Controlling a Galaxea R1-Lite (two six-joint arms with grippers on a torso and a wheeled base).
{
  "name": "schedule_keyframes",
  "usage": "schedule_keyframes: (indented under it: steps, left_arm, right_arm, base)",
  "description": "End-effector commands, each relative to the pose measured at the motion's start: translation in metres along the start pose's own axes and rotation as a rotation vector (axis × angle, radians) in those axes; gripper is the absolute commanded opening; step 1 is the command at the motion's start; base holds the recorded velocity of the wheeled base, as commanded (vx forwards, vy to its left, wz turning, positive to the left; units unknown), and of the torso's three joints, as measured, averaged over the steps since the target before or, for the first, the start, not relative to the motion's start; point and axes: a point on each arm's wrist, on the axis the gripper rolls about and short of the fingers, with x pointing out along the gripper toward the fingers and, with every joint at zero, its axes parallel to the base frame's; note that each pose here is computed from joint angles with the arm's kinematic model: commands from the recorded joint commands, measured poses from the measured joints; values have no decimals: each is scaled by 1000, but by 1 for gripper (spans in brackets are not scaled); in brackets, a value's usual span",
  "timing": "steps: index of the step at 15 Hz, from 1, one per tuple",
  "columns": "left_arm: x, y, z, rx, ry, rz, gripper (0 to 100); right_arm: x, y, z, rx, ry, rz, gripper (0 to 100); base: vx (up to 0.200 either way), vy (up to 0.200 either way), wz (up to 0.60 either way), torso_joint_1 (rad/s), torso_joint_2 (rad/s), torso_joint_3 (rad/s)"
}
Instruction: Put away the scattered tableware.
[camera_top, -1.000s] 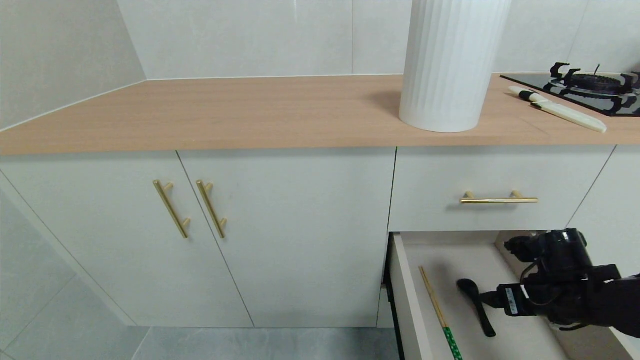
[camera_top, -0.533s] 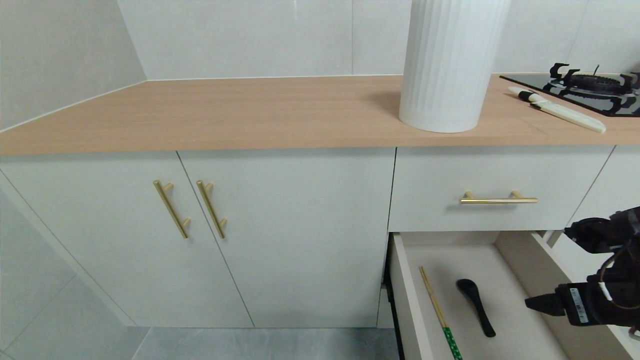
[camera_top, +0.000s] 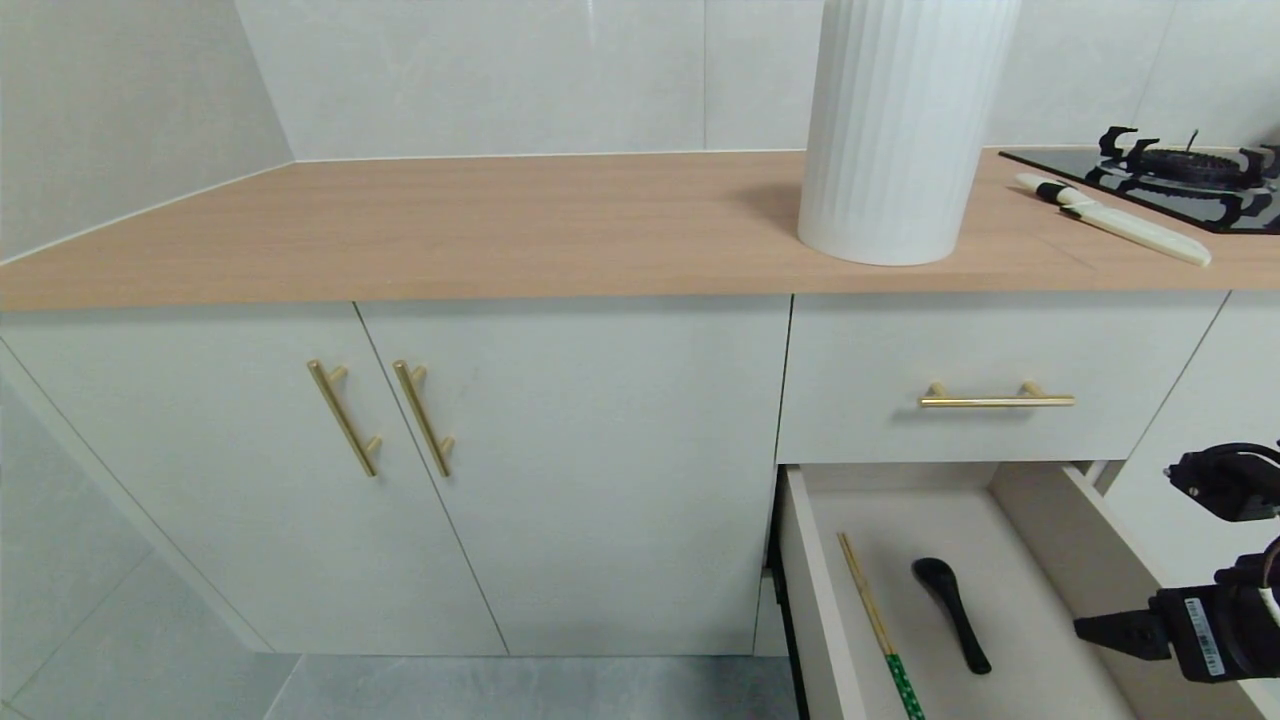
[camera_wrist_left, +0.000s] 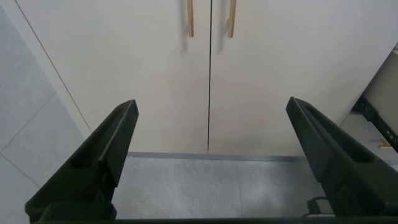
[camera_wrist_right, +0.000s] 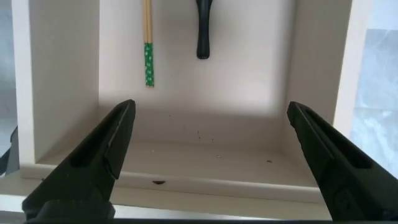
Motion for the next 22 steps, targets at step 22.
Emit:
schedule_keyframes:
  steps: [22]
  left_arm:
    - [0,0,0,0,0,0,100]
  right_arm:
    - [47,30,-7,-18,487,19,100]
  base:
    - [-36,0,0,0,1,1]
